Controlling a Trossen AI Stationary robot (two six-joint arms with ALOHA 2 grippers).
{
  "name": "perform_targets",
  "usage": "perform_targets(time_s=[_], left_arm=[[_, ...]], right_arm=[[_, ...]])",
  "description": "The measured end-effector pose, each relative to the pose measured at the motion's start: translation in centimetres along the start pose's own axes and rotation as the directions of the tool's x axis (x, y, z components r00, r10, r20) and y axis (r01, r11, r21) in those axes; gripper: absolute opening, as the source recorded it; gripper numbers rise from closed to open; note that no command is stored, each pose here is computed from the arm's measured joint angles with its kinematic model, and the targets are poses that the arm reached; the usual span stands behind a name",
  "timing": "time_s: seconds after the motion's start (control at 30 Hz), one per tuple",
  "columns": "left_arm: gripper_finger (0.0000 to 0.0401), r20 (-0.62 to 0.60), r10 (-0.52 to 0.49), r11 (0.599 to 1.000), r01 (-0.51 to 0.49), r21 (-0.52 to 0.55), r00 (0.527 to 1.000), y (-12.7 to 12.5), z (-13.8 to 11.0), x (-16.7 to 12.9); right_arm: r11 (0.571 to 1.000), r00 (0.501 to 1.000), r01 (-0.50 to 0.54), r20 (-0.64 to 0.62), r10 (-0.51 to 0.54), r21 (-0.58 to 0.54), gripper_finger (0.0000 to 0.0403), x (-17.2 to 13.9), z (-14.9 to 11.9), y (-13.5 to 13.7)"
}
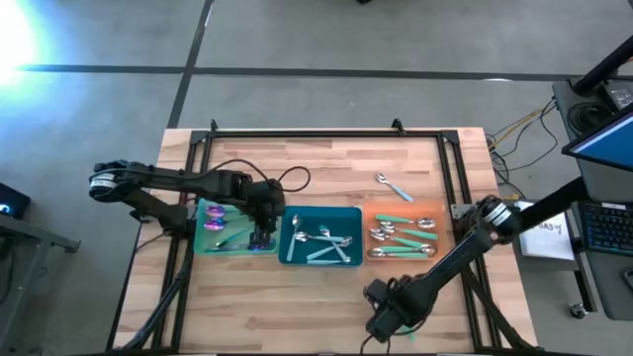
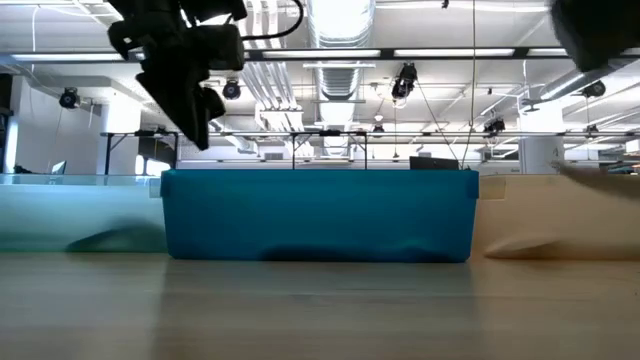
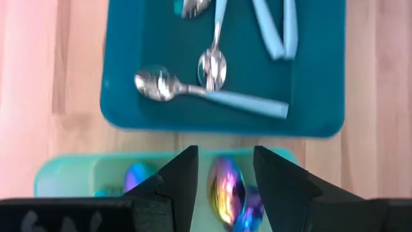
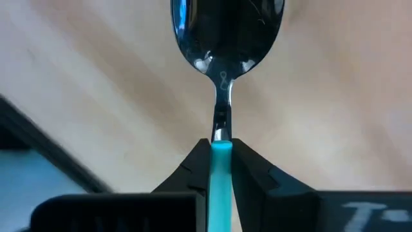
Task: Sort silverware by color (type)
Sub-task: Put the green spoon into the orange bin
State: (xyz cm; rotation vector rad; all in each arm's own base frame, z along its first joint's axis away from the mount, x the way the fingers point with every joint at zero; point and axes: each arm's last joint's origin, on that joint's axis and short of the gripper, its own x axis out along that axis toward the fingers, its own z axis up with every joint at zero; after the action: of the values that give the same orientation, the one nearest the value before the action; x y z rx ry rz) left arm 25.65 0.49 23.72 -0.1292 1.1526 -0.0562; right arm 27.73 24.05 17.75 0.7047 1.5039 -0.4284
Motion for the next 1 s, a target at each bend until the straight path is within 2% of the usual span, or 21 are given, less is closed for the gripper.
perform_targets(time_s=[0.13,0.27,0.5,0.7,1.0], left_arm=[[0.0134,0.074,-0.005,1.0,0.005,0.009,0.997,0.0,0.7,0.0],[0.0134,0.132,-0.049,0.999,0.046,0.023,0.99,-0.2,1.3,-0.1],[0.0134,0.218,-0.065,0.997,0.056,0.046,0.974,-0.3,2.1,-0.2],[0.0134,0.267,-0.07,0.997,0.057,0.058,0.961,-0.4,2.6,-0.4],[0.0134,0.32,-0.044,0.998,0.026,0.058,0.946,-0.4,3.1,-0.5]], right_arm=[[1.0,0.989,0.02,0.149,-0.016,-0.022,0.0027,-2.4,1.0,-0.9],[0.997,0.956,0.061,0.289,-0.047,-0.041,0.0027,-4.9,2.1,-2.3],[0.971,0.883,0.24,0.419,-0.211,-0.017,0.0027,-8.4,3.9,-5.6],[0.943,0.833,0.333,0.472,-0.288,-0.012,0.0027,-10.9,5.7,-8.1],[0.885,0.821,0.466,0.384,-0.424,-0.019,0.0027,-10.9,8.8,-11.1]])
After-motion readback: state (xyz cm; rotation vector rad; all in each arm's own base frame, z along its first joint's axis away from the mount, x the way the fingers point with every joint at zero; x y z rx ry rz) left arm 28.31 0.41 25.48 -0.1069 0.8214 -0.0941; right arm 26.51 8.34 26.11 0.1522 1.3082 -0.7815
